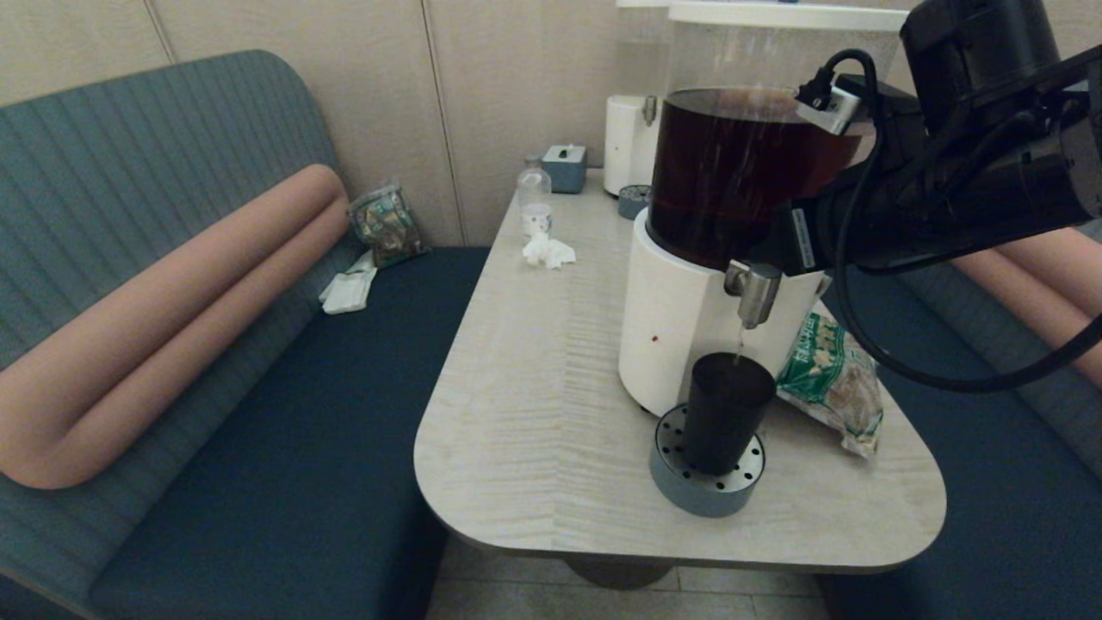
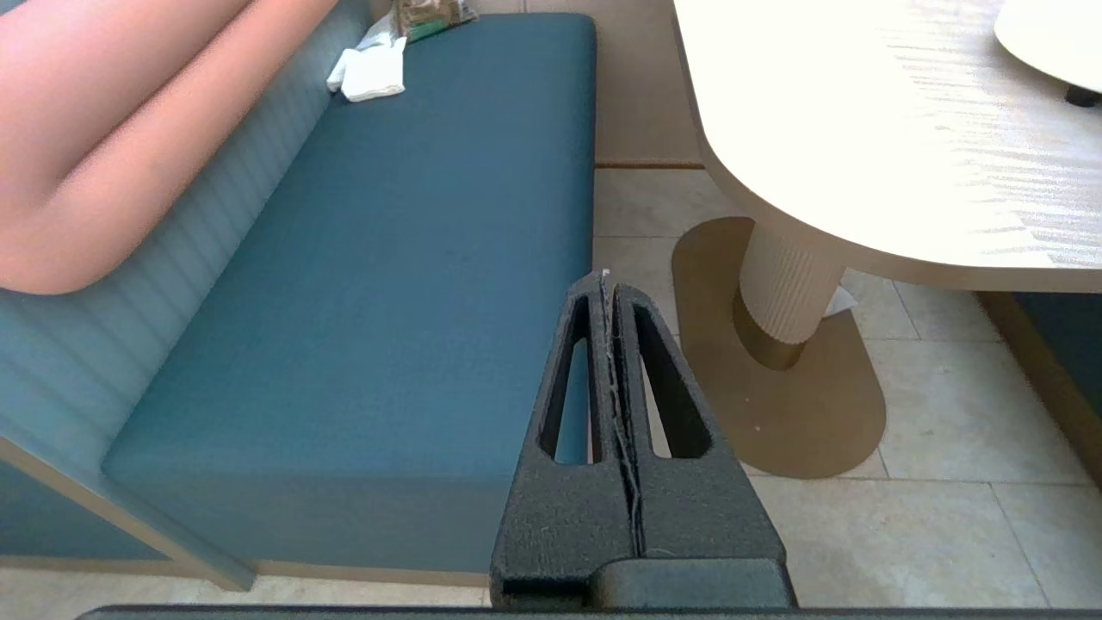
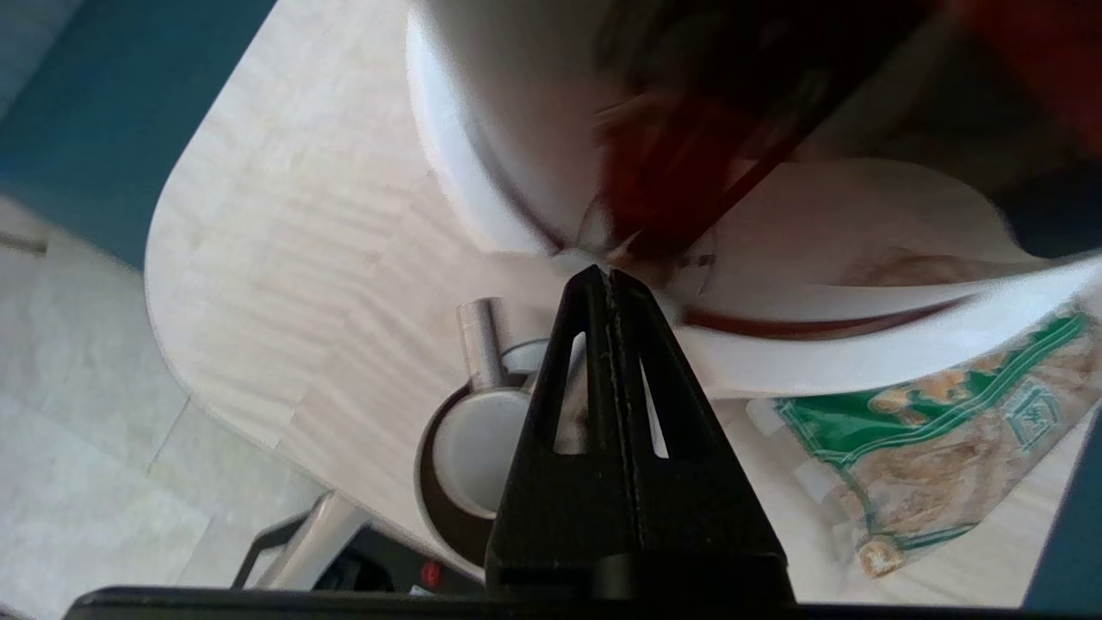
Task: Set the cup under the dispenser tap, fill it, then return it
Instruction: Turn on the faucet, then turn off the faucet
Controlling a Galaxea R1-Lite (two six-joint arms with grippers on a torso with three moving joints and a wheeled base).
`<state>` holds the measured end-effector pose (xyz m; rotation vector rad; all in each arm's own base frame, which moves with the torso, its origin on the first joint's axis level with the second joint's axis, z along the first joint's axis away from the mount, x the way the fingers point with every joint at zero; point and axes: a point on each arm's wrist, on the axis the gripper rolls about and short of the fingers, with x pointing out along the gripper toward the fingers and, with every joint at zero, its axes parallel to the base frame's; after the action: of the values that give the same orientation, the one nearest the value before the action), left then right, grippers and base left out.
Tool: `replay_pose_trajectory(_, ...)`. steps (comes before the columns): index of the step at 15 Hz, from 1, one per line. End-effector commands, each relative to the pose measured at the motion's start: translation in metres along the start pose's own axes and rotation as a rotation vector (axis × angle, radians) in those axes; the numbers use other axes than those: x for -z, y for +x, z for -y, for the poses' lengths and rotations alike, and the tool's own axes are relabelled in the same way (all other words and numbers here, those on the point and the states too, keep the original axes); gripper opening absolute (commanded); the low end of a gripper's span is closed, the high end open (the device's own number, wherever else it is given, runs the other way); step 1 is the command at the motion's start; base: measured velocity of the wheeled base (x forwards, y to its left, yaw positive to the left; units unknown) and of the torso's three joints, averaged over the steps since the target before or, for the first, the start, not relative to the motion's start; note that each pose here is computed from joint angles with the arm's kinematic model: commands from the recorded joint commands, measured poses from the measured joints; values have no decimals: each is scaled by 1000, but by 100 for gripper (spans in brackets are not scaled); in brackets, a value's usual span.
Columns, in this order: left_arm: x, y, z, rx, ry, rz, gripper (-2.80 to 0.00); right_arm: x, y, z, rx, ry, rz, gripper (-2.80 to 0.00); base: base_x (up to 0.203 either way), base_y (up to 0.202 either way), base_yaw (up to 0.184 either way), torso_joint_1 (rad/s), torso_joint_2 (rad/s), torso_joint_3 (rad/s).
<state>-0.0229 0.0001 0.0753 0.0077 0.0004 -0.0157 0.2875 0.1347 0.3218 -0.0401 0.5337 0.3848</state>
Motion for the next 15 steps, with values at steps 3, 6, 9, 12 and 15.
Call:
replay_pose_trajectory(3,0,0,0,1,0,0,-280,2,-14,3,6,2,30,-280,0,0,0,0,0,0)
replay_pose_trajectory(6,0,0,0,0,0,0,-280,6,-25,9,24,14,34,-280,0,0,0,0,0,0)
replay_pose_trajectory(9,0,0,0,0,0,0,-280,12,-37,14,41,22,34,-280,0,0,0,0,0,0)
replay_pose_trajectory(12,0,0,0,0,0,0,-280,23,-56,16,50,23,62,-280,0,0,0,0,0,0)
replay_pose_trajectory(15,0,0,0,1,0,0,-280,34,-90,20,71,36,120,-280,0,0,0,0,0,0)
